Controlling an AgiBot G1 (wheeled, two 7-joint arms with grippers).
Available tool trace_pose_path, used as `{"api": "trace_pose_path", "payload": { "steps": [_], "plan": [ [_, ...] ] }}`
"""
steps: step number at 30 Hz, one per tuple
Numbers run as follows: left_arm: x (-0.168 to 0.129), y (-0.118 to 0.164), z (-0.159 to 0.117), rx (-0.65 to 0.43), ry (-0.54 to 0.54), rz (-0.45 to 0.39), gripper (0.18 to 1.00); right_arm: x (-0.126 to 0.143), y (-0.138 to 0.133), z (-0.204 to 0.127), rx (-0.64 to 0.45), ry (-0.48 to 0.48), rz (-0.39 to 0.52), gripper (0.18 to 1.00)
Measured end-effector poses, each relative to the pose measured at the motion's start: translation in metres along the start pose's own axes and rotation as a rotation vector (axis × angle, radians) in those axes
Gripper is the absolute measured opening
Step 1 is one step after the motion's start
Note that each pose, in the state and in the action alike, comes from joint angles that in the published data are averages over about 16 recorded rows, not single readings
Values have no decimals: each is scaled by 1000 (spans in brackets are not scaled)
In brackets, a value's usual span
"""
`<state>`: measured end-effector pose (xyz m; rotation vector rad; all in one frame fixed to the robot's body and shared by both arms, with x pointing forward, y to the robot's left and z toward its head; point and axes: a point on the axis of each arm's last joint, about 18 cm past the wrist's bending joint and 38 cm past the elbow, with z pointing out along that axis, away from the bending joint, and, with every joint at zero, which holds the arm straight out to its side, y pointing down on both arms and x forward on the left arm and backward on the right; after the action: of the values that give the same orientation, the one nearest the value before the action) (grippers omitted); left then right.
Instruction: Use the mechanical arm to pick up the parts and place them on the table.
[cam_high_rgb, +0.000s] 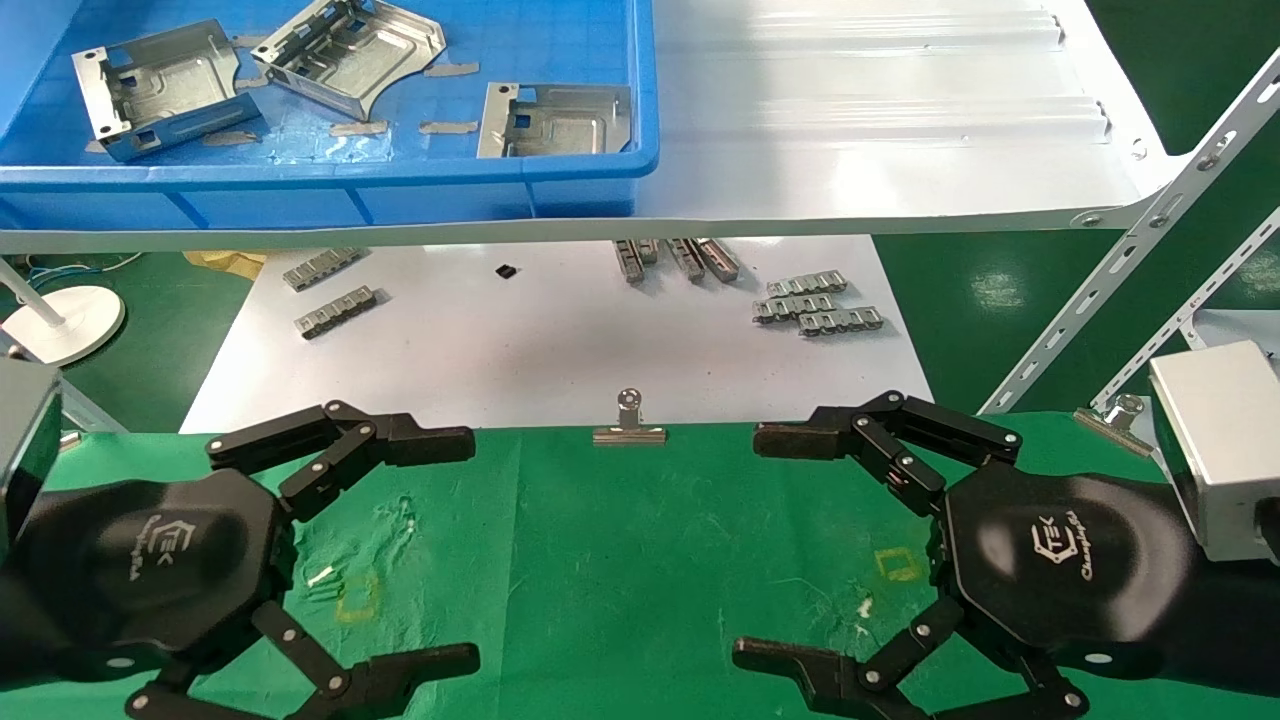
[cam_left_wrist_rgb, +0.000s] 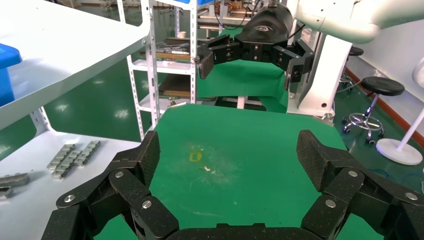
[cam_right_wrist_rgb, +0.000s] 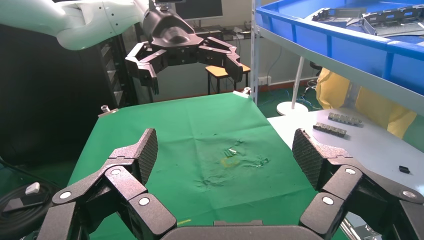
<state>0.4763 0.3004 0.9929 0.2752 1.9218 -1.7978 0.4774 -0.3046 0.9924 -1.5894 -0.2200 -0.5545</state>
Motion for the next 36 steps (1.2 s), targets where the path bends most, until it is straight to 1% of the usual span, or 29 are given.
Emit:
{"api": "trace_pose_path", "payload": {
  "steps": [26, 36],
  "plan": [
    [0, 0, 0, 0, 0, 0, 1001, 0, 0, 0, 0, 0, 0, 1000],
    [0, 0, 0, 0, 0, 0, 1001, 0, 0, 0, 0, 0, 0, 976]
  ]
}}
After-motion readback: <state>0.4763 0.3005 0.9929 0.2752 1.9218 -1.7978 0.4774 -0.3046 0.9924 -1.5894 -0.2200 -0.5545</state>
